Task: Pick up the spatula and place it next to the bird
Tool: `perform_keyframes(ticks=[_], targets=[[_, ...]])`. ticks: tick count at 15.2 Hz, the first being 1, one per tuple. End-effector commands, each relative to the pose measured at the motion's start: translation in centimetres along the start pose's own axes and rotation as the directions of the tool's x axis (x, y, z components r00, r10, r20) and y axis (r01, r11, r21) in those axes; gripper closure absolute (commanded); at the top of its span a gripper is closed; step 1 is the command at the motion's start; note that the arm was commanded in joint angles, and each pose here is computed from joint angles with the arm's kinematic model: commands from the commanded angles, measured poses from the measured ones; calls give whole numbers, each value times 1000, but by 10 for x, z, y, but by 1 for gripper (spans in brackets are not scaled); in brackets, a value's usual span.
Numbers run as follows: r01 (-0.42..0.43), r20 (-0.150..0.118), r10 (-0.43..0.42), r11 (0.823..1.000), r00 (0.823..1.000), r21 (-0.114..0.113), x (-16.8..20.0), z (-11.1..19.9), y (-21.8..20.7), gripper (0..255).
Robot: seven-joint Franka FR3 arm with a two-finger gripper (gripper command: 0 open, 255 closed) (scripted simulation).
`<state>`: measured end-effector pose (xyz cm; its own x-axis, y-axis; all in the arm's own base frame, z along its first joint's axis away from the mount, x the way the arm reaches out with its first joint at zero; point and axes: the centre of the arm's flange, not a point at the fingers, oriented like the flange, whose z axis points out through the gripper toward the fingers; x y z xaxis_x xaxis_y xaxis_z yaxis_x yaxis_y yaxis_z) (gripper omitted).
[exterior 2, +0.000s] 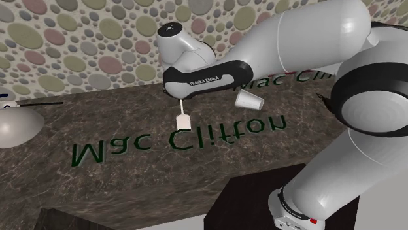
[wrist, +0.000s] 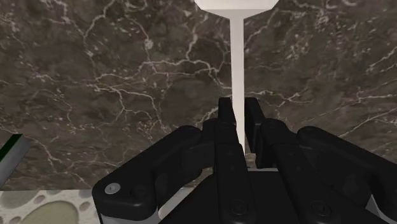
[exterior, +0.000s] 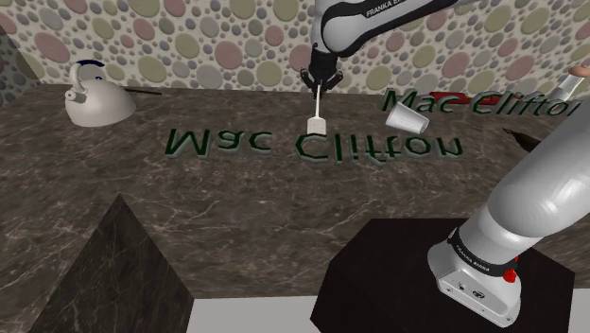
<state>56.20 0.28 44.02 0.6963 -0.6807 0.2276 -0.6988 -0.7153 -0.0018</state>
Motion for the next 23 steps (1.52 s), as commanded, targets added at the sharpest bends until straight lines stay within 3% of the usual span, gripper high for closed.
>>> perform_keyframes(ticks=[1, 3, 23], targets=[[0, 0, 0, 1000, 1000, 0, 3, -10, 0, 255], [0, 0, 0, 1000, 1000, 0, 4, -16, 0, 255], [0, 0, 0, 1000, 1000, 0, -34, -26, 260, 255]])
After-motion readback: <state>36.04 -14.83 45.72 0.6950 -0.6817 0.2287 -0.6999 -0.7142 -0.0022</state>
